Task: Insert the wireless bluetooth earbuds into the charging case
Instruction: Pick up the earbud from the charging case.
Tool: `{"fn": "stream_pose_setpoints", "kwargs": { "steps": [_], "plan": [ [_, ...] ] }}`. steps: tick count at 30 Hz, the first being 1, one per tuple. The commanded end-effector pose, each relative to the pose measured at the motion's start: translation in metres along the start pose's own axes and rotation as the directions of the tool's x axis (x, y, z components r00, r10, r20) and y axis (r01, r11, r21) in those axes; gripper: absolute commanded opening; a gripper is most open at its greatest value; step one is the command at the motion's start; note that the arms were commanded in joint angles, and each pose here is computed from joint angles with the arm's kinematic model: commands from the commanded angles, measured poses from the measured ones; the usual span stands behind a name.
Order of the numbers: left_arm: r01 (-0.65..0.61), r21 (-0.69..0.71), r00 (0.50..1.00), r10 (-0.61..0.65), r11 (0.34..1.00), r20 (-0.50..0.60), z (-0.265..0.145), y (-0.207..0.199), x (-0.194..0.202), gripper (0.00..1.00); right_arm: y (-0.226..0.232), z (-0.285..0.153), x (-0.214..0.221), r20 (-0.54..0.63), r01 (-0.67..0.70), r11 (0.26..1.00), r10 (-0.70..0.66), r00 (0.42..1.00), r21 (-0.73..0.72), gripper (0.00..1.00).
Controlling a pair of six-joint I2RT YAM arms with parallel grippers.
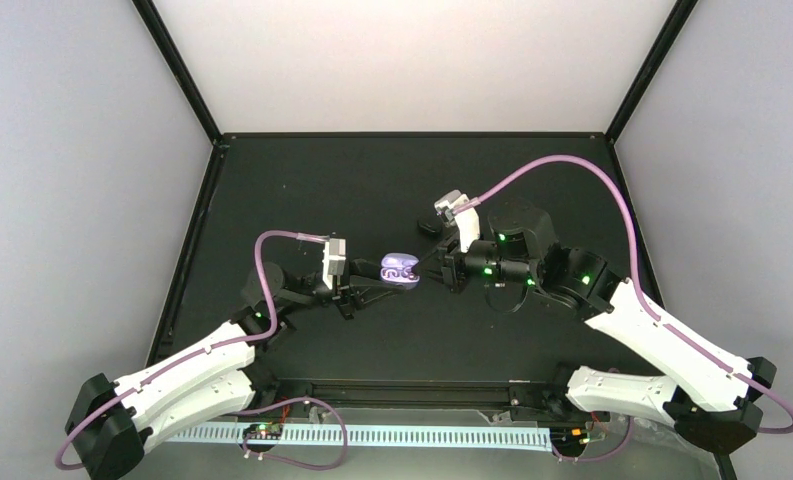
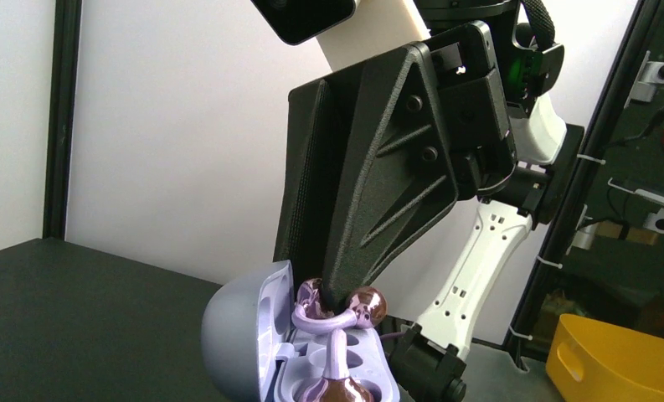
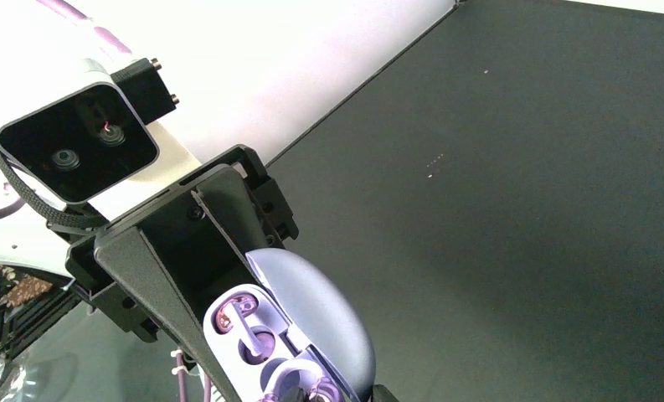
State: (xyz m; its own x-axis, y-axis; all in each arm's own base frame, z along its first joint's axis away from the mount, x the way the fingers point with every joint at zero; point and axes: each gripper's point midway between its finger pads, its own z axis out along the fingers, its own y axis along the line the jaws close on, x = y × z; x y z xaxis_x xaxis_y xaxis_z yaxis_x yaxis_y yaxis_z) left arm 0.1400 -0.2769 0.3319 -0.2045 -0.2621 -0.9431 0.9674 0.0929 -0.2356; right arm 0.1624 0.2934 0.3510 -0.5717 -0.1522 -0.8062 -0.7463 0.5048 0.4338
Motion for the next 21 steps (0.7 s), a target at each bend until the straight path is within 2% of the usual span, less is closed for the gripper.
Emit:
{"fn": "stream_pose_setpoints", "kwargs": {
  "steps": [1, 14, 21],
  "plan": [
    [-0.038, -0.007, 0.999, 0.039, 0.999, 0.032, 0.000, -0.003, -0.012, 0.02, 0.007, -0.003, -0.004, 0.004, 0.002, 1.000, -0.002, 1.000, -0.031, 0.19],
    [-0.050, -0.045, 0.997, 0.052, 0.998, 0.049, 0.000, 0.003, -0.017, 0.01, 0.013, -0.009, -0.012, 0.048, -0.011, 0.998, 0.013, 0.999, -0.059, 0.09],
    [-0.068, -0.101, 0.994, 0.076, 0.993, 0.078, -0.002, 0.011, -0.025, 0.01, 0.013, -0.027, -0.029, 0.143, -0.007, 0.999, 0.012, 0.990, -0.038, 0.05]
  ]
}}
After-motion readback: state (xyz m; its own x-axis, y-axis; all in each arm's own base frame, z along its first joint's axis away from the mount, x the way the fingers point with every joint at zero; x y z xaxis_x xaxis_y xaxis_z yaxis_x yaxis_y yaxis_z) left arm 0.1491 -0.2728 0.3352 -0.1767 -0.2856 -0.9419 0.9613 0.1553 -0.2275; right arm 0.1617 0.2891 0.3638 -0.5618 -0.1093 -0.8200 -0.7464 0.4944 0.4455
